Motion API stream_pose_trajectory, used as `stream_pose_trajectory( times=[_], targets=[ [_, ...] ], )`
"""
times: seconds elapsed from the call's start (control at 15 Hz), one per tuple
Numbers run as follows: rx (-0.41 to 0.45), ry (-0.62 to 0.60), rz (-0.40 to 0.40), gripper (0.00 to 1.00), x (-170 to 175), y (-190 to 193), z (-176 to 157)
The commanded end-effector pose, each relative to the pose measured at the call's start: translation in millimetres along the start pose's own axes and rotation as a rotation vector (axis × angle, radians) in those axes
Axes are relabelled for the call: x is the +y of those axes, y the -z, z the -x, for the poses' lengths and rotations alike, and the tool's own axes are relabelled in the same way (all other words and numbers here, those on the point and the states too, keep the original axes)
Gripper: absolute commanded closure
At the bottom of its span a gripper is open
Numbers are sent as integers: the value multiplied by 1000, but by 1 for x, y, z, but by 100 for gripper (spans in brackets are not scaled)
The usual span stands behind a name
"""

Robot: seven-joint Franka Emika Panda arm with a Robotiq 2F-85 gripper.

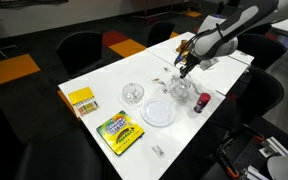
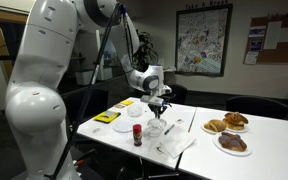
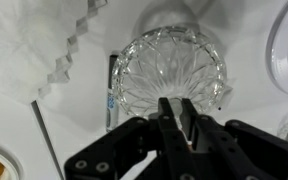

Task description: Uncover the glass jar and put the lid on the table

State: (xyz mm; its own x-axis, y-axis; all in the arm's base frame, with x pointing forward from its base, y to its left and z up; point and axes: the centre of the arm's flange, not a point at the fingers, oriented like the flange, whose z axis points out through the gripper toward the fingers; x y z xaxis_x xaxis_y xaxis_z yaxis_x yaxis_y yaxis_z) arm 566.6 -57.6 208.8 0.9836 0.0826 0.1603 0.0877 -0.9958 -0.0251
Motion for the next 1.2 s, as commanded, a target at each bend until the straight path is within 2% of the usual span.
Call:
stream_pose_trajectory(
  times=[0.0,0.4,0.47,0.53,0.67,0.73,0.93,1.13],
  targets=[
    [-15,7,-23,96,-10,-15,18],
    [-41,30,-17,96,-23,-44,30],
    [-44,26,12,79,-24,-46,32],
    [-38,34,20,57,-26,-46,33],
    [-7,43,17,53,-32,-28,30],
    [6,49,2,48,-38,-13,27],
    [35,109,-25,27,-65,53,9],
    [65,176,-90,7,-96,117,-8]
  ],
)
